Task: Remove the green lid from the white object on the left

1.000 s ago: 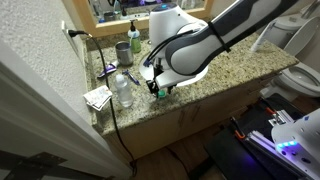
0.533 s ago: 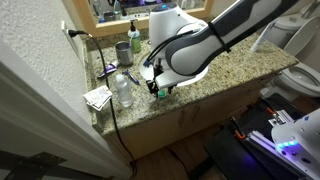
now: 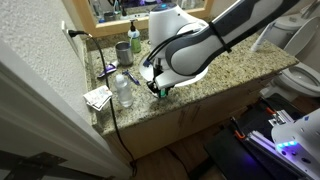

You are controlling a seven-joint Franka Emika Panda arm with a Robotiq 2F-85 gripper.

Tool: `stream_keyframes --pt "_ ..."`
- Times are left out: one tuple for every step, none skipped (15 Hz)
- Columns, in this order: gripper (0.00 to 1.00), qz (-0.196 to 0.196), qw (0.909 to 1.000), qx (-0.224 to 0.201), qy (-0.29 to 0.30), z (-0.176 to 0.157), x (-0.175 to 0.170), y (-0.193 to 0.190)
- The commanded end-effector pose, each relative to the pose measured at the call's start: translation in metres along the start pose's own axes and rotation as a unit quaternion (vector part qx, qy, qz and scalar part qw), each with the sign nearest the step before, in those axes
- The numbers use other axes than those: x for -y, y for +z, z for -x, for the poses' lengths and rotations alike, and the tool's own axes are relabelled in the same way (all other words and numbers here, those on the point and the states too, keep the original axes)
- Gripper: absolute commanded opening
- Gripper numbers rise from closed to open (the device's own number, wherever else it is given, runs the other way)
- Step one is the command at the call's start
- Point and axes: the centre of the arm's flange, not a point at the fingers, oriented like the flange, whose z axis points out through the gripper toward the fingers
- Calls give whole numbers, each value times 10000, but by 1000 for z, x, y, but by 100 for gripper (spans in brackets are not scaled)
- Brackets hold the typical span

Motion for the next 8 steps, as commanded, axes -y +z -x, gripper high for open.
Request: stream_keyframes --pt "8 81 9999 -57 18 6 -1 -9" --pt "8 64 10000 -73 10 7 -1 -11" --pt "8 28 10000 -93 -10 8 0 -13" --pt "8 -5 9999 -107 -34 10 1 -15" --pt "8 -122 9998 -111 -109 11 4 -19" --pt "8 -172 9997 -139 -138 12 6 -21" --pt "8 -269 9993 -121 -215 14 10 -23" --pt "8 -331 9990 -119 -265 15 14 -24"
